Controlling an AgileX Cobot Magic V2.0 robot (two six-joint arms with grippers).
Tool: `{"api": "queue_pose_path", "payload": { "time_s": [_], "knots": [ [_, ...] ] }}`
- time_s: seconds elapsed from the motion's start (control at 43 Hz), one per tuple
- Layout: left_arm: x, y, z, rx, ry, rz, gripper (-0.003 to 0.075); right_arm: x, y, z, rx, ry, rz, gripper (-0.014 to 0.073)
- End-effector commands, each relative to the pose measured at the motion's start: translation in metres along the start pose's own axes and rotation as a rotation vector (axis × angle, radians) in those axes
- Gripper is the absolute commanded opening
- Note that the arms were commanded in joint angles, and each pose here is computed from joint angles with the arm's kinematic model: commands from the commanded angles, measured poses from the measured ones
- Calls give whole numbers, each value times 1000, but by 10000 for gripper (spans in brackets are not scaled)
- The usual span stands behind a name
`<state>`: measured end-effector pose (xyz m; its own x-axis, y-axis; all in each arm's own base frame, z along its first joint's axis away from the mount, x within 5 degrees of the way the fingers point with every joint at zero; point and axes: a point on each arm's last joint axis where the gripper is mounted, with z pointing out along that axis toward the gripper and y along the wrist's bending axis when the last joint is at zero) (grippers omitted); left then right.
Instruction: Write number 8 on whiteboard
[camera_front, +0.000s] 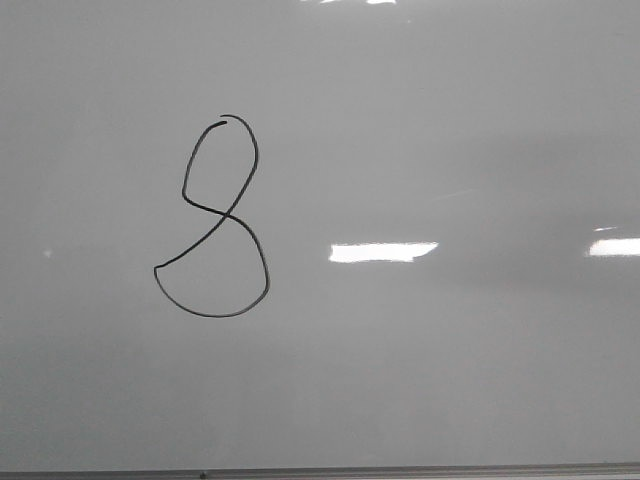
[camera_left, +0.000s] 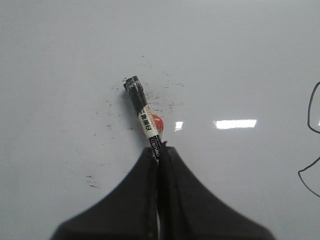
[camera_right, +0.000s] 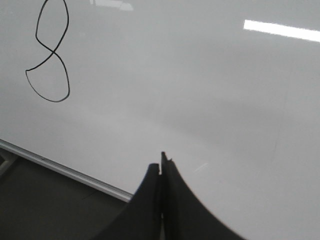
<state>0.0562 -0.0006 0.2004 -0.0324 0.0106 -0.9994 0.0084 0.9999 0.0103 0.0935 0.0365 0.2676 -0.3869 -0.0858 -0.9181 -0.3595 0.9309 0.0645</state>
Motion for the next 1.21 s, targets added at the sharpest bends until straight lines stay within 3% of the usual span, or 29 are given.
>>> {"api": "queue_pose_path", "payload": {
  "time_s": [0.0,0.233,0.488,1.186],
  "knots": [
    [-4,0,-1,4,-85,-13,-21,-8,-5,-8,64,-120,-55,-62],
    [-4,0,-1,4,-85,-13,-21,38,-19,-16,252,-270,-2,-62],
    [-4,0,-1,4,-85,-13,-21,89,-25,-12,358,-299,53,-62],
    [-4,0,-1,3,-87,-13,-21,91,-24,-14,354,-302,51,-62]
  ]
}}
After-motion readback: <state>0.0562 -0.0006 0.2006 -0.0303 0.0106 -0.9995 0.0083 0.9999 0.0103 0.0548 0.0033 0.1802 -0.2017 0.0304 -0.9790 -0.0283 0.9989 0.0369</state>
